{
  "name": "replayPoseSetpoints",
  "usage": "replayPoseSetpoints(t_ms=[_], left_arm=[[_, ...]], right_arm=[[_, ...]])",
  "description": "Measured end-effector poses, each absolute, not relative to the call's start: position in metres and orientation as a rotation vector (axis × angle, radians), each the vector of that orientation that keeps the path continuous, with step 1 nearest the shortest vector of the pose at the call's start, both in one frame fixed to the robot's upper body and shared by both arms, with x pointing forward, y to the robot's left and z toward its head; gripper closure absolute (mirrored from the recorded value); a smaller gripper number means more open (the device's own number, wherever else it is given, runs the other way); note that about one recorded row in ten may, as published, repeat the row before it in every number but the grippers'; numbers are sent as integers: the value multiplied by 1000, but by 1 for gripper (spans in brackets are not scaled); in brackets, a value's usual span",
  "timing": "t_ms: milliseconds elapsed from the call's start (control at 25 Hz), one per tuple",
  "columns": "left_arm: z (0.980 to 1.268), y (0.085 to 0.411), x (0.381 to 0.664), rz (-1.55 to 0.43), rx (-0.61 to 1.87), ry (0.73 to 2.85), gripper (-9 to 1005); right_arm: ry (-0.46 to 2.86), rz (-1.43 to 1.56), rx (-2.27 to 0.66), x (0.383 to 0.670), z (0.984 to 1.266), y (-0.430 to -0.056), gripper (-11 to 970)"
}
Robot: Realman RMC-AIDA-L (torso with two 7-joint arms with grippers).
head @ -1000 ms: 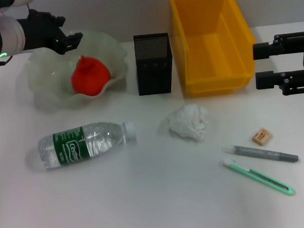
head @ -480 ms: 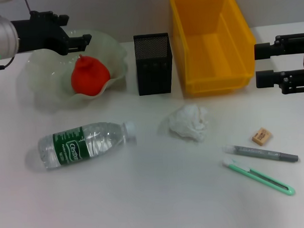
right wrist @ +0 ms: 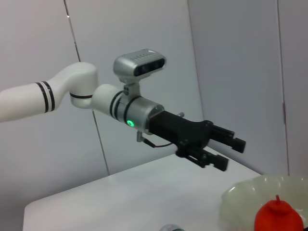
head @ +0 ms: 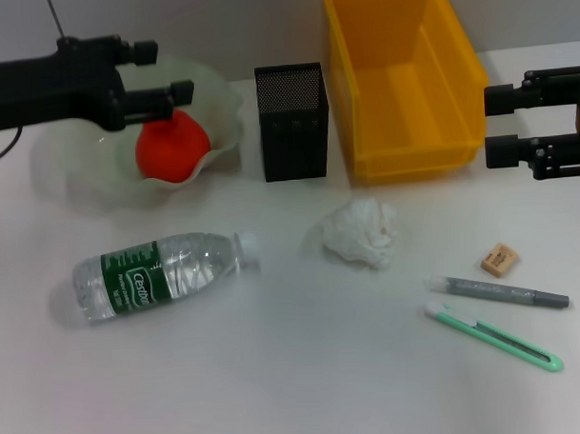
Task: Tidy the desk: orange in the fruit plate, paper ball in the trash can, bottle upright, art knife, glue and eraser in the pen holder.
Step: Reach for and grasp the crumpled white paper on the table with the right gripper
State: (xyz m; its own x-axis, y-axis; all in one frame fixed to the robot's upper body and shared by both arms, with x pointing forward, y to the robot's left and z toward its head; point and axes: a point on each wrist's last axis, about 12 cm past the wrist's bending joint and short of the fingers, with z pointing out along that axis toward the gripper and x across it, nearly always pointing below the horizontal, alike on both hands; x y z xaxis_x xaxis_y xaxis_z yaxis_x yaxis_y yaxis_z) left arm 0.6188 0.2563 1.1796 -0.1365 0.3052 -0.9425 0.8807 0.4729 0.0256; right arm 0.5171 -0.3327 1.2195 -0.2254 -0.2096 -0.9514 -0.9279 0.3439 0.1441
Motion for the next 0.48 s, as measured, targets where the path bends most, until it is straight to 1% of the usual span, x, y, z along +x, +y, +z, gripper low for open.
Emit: replayPoseSetpoints(t_ms=[240,480], left_arm=[[1169,258,604,-811,1113,1692,279],[1161,257,600,-846,1107,1729,279]], right_arm=[[1717,933,-1024,524,1219,-331,306],[1807,927,-1023,535,1215,-321,306]])
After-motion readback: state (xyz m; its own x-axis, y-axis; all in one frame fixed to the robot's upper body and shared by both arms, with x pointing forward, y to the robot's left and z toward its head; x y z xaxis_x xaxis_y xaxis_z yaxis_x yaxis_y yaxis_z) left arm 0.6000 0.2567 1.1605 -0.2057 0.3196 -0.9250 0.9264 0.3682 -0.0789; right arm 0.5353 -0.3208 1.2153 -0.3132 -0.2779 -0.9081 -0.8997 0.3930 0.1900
